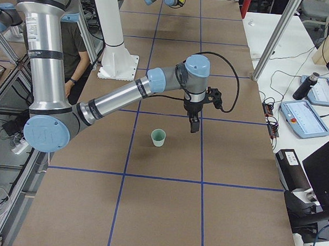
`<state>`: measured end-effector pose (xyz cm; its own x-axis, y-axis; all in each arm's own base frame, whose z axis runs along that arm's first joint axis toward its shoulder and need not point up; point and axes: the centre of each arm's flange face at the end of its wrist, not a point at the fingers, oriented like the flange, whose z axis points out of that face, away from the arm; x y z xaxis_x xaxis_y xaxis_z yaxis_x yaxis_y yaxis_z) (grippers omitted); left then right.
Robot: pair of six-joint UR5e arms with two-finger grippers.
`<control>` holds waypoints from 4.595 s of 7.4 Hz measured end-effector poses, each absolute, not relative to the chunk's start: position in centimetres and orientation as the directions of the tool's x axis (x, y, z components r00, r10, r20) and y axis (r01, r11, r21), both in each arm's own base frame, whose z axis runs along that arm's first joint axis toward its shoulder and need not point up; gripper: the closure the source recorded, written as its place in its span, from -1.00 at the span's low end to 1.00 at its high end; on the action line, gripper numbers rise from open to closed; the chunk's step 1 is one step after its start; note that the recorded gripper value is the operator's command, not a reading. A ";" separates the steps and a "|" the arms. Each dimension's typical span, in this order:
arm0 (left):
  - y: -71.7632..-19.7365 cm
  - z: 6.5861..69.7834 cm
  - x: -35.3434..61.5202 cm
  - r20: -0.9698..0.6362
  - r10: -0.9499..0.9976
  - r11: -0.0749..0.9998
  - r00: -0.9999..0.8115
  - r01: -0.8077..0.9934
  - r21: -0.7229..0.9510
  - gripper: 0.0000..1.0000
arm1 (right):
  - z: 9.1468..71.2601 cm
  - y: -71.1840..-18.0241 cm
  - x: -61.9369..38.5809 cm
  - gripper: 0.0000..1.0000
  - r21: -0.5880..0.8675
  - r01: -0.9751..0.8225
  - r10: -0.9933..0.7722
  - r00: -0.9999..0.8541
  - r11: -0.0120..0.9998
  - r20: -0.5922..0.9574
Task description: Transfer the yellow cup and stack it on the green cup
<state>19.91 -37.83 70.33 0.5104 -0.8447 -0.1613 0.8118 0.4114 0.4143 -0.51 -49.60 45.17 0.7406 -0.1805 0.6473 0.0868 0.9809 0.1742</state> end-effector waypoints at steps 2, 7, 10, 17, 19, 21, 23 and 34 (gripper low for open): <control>-47.0 60.4 29.8 -0.355 -0.716 0.441 0.601 0.784 0.437 0.74 | 43.6 -52.1 -3.9 -1.00 0.204 0.141 -0.241 0.725 0.969 0.645; -50.7 28.8 50.8 -0.732 -0.132 0.542 0.669 0.666 0.512 0.72 | 34.9 -55.7 -15.9 -1.00 0.275 0.170 -0.318 0.634 0.946 0.705; -44.2 24.9 58.7 -0.690 0.315 0.481 0.652 0.517 0.708 0.63 | 30.1 -55.3 -22.6 -1.00 0.233 0.119 -0.258 0.593 0.965 0.763; -42.2 23.3 62.2 -0.507 0.706 0.263 0.494 0.482 0.836 0.75 | 24.7 -54.6 -31.9 -1.00 0.228 0.096 -0.245 0.503 0.969 0.829; -41.8 22.8 62.7 -0.459 0.729 0.228 0.508 0.453 0.862 0.71 | 23.4 -55.0 -35.9 -1.00 0.197 0.053 -0.198 0.470 0.979 0.860; -41.1 22.7 63.1 -0.453 0.737 0.223 0.502 0.452 0.864 0.63 | 22.0 -54.9 -38.9 -1.00 0.196 0.010 -0.178 0.457 0.981 0.872; -40.4 22.8 63.3 -0.456 0.740 0.227 0.495 0.454 0.862 0.57 | 21.1 -55.1 -40.2 -0.99 0.202 0.002 -0.181 0.455 0.979 0.872; -39.7 21.9 63.7 -0.468 0.742 0.232 0.479 0.471 0.851 0.57 | 22.7 -51.4 -43.8 0.35 0.191 0.080 -0.206 0.448 0.978 0.870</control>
